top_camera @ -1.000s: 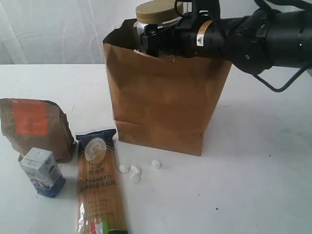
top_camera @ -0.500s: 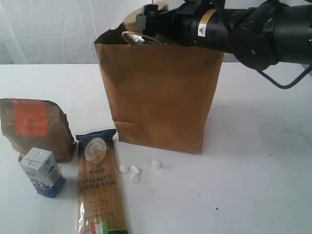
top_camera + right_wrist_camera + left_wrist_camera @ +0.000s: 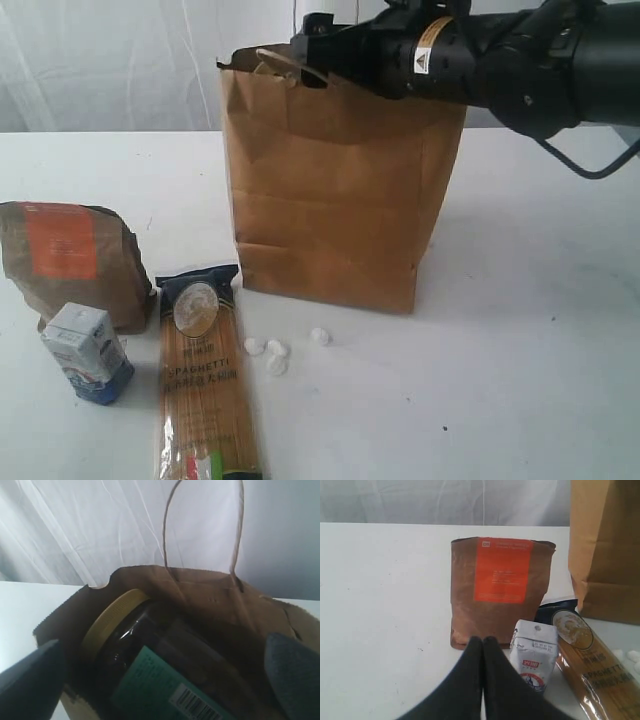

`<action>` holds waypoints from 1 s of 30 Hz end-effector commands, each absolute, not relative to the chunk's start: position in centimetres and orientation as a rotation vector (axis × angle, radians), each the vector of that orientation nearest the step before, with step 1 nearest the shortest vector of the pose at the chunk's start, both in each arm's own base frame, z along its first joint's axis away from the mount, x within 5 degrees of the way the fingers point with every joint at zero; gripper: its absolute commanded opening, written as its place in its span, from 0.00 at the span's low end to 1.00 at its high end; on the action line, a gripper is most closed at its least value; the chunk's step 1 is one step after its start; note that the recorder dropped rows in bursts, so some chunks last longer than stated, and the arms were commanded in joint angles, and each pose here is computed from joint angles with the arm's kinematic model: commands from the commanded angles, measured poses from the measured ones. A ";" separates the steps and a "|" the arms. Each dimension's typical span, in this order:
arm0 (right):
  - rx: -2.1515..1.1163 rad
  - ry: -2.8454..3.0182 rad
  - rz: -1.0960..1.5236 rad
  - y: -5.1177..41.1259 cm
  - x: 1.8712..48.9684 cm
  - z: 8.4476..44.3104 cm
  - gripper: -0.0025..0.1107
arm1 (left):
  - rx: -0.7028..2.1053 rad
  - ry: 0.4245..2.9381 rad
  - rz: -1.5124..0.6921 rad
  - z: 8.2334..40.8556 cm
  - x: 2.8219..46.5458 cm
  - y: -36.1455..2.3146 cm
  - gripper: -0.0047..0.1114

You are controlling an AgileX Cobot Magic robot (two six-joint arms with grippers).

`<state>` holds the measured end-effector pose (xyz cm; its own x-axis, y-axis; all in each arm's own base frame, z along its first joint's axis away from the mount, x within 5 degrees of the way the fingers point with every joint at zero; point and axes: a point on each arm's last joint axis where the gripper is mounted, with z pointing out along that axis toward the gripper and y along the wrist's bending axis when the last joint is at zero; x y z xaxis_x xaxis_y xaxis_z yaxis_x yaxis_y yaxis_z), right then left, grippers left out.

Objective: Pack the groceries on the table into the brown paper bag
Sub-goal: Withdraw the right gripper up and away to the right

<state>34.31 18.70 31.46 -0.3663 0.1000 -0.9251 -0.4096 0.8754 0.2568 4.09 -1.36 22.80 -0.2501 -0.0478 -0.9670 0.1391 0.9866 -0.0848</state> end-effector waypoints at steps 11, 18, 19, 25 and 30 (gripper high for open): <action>-0.145 1.874 0.577 17.7 33.2 33.4 0.93 | 0.064 1.818 -0.183 22.7 4.1 -1.4 0.04; -0.158 1.767 0.619 17.3 32.1 35.9 0.93 | 0.064 1.818 -0.183 22.7 4.1 -1.4 0.04; -0.171 1.765 0.609 17.4 32.1 35.9 0.93 | 0.064 1.818 -0.183 22.7 4.1 -1.4 0.04; -0.169 1.783 0.592 17.2 32.1 35.8 0.93 | 0.064 1.818 -0.183 22.7 4.1 -1.4 0.04; -0.178 1.744 0.617 17.4 32.1 36.1 0.93 | 0.064 1.818 -0.183 22.7 4.1 -1.4 0.04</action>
